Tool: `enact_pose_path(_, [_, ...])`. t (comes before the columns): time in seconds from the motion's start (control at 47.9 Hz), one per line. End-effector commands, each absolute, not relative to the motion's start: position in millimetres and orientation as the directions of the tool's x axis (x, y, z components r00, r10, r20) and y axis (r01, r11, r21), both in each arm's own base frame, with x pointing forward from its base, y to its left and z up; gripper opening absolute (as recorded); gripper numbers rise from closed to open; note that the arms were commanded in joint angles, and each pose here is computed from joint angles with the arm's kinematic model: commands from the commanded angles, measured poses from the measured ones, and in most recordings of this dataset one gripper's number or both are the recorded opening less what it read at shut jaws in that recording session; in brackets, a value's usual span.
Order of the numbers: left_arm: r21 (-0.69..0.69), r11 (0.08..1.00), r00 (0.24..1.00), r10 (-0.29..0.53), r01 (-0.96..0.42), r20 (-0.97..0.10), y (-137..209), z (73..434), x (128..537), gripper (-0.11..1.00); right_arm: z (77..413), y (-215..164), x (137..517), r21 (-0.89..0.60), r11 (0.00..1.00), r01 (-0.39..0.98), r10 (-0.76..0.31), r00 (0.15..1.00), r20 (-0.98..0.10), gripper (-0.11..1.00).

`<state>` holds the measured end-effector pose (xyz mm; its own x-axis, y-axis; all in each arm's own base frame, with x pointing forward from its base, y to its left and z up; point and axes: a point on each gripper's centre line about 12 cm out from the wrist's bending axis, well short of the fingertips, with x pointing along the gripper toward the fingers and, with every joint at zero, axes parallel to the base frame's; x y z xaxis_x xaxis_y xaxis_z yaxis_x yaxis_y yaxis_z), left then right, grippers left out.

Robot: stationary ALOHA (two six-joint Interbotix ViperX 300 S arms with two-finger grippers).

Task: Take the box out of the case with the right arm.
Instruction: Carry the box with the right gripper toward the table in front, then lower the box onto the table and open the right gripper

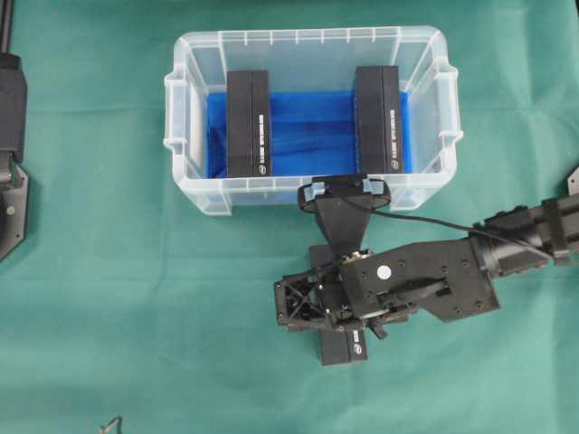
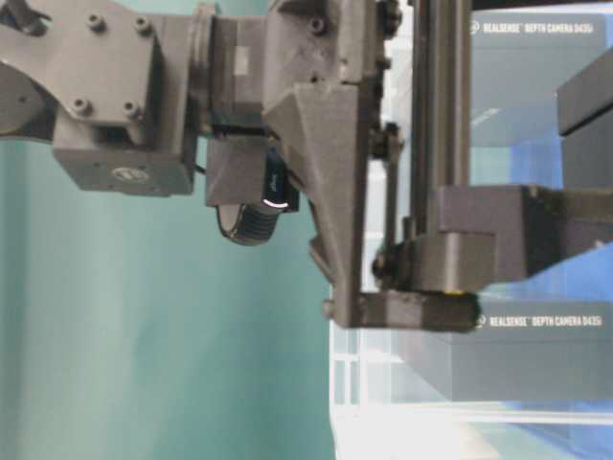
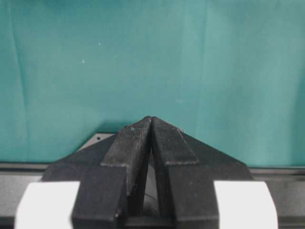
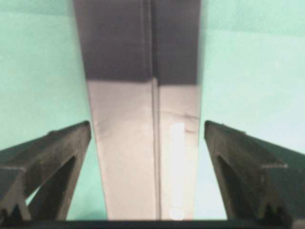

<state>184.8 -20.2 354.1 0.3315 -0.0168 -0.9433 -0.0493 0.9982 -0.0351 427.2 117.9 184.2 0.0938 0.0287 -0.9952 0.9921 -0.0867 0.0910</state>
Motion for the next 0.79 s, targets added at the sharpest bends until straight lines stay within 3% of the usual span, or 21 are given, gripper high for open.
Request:
enact_pose_path(0.0, [-0.039,0.998,0.36,-0.02,-0.045,-0.933,-20.7,363.6,185.6,0.0,201.0,116.4,428.4,0.128,-0.09,0.988,0.036,0.131,-0.991,0.93])
enact_pose_path(0.23, [-0.039,0.998,0.363,-0.02,-0.045,-0.932,-20.7,364.2,185.9,0.0,221.2,113.3,427.2,0.138,-0.092,0.986,0.032,0.142,-0.989,0.93])
enact_pose_path(0.627, [-0.041,0.998,0.369,-0.021,-0.046,-0.929,-20.6,366.2,185.1,0.0,312.3,95.9,422.2,0.131,-0.084,0.988,-0.08,0.125,-0.989,0.92])
enact_pose_path(0.773, [-0.041,0.998,0.373,-0.022,-0.045,-0.928,-20.5,367.3,184.4,0.0,319.1,95.6,422.3,0.134,-0.085,0.987,-0.083,0.127,-0.988,0.92])
